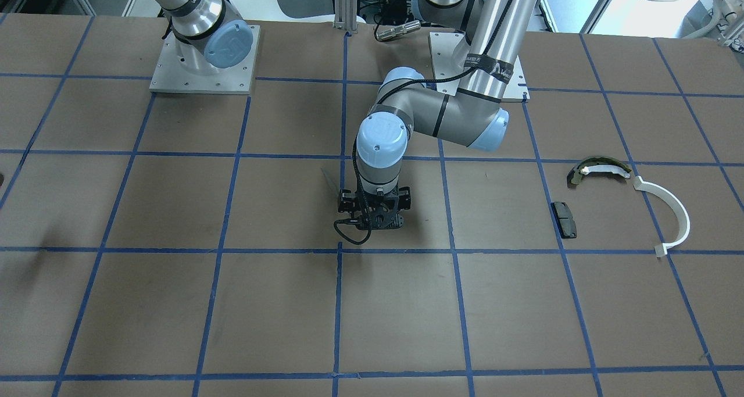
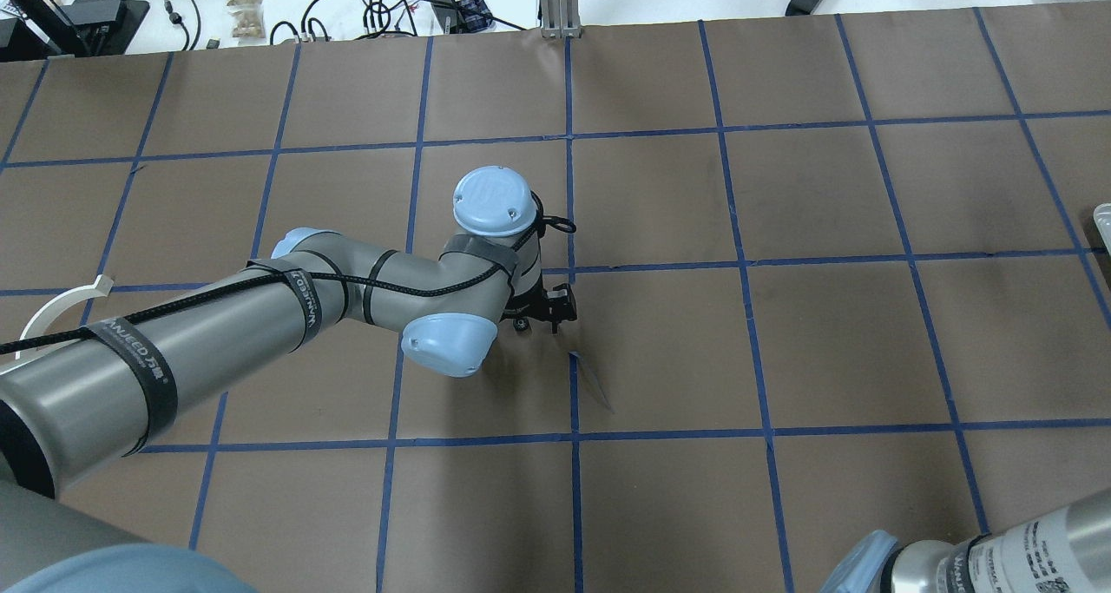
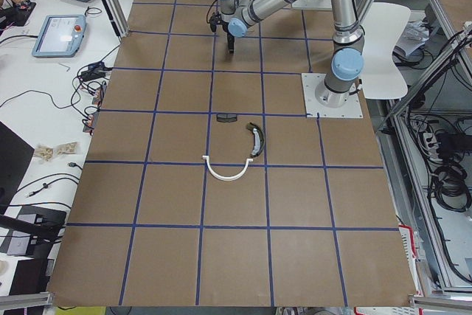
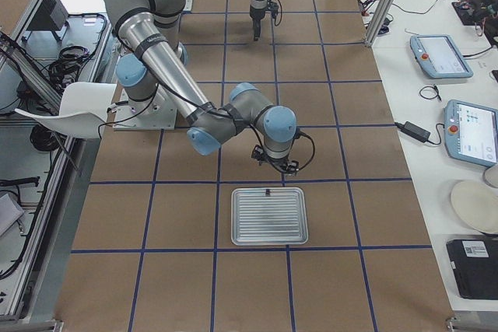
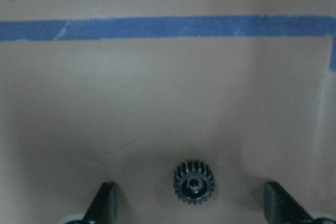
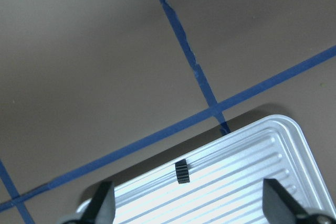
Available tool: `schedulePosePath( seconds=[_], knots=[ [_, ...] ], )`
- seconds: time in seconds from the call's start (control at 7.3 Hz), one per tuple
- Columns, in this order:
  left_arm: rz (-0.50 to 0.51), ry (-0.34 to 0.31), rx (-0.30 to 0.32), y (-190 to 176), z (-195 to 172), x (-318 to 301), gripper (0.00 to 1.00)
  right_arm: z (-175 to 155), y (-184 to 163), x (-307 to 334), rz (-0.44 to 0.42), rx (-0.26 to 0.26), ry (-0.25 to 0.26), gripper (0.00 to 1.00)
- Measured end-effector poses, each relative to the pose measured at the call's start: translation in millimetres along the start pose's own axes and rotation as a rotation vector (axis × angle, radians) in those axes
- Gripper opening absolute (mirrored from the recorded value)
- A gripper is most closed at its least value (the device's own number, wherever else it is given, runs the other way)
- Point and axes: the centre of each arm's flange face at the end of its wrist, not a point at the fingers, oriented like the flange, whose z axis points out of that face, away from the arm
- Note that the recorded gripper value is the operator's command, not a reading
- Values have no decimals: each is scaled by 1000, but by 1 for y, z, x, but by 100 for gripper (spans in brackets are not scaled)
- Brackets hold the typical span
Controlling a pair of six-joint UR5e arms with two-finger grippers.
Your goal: Place bearing gear from tray to pile
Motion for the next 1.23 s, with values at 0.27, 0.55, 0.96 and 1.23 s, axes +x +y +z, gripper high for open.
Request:
schedulePosePath(
  seconds=[0.27, 0.55, 0.96, 1.23],
  knots=[
    [-9, 1, 5, -1, 2, 0, 29, 27, 19, 8, -148, 2, -1, 99],
    [-5, -2, 12, -2, 1, 0, 3, 53, 25, 11, -210, 19, -26, 93],
    [-7, 1, 33, -4, -8, 0, 3, 82, 32, 17, -225, 12, -36, 83],
    [-25, 10, 61, -14, -33, -11, 7, 90, 31, 15, -224, 15, -46, 81]
  ],
)
